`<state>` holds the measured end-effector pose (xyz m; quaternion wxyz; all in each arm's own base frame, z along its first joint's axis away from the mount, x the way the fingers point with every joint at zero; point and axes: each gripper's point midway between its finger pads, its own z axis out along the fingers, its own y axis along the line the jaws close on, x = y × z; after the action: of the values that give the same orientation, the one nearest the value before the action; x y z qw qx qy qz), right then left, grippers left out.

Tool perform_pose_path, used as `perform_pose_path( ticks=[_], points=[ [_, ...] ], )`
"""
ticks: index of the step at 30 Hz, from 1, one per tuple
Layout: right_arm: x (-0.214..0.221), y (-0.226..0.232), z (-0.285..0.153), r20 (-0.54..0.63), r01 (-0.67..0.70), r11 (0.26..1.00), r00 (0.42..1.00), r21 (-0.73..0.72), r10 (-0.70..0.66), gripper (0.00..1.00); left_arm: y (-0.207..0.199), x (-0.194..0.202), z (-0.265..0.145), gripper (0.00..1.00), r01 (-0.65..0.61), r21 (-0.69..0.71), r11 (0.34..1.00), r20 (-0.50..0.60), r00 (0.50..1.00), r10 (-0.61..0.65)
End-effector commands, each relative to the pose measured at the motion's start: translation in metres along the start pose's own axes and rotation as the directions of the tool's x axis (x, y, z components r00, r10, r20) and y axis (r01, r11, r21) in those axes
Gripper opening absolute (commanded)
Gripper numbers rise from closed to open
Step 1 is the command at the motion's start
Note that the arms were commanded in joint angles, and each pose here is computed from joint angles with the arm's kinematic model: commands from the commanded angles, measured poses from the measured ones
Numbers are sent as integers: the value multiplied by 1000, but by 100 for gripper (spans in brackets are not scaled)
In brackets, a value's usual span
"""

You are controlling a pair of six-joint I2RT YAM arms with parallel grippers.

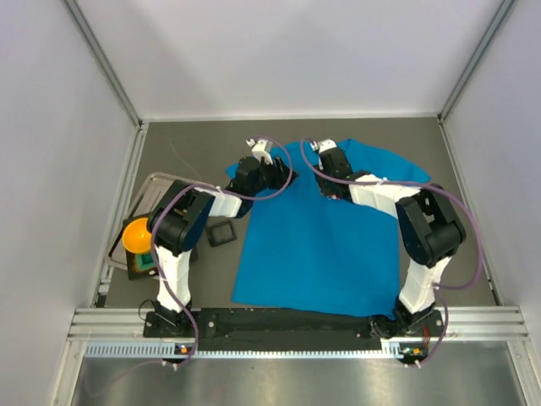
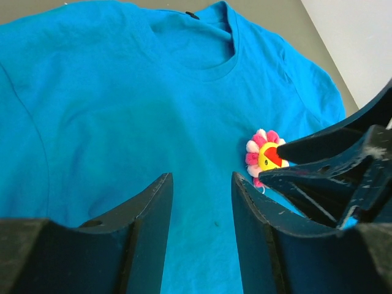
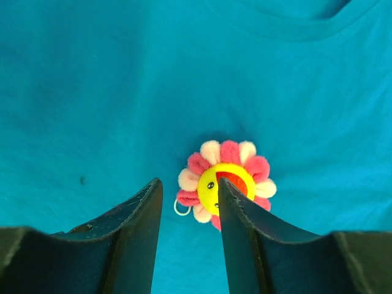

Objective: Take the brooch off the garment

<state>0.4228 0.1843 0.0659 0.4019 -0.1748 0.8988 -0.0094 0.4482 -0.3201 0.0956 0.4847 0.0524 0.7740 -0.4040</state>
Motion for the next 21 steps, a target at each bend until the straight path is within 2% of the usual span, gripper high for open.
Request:
perform_pose_path(
  ticks=[1,12,17,21],
  points=[
    [3,-2,5,-28,-79,996,996,47,80,41,-13,-14,8,48,7,61,998,43,999,-9],
    [23,-14,19,-84,-126,982,987,144,139,50,-12,-7,12,48,24,78,997,22,999,-25],
    [27,-21,25,-98,-125,972,984,198,146,50,-14,-6,13,48,27,86,996,17,999,-29],
    [29,-27,27,-107,-139,967,981,216,164,45,-14,-5,14,48,24,87,996,14,1000,-25]
  ],
)
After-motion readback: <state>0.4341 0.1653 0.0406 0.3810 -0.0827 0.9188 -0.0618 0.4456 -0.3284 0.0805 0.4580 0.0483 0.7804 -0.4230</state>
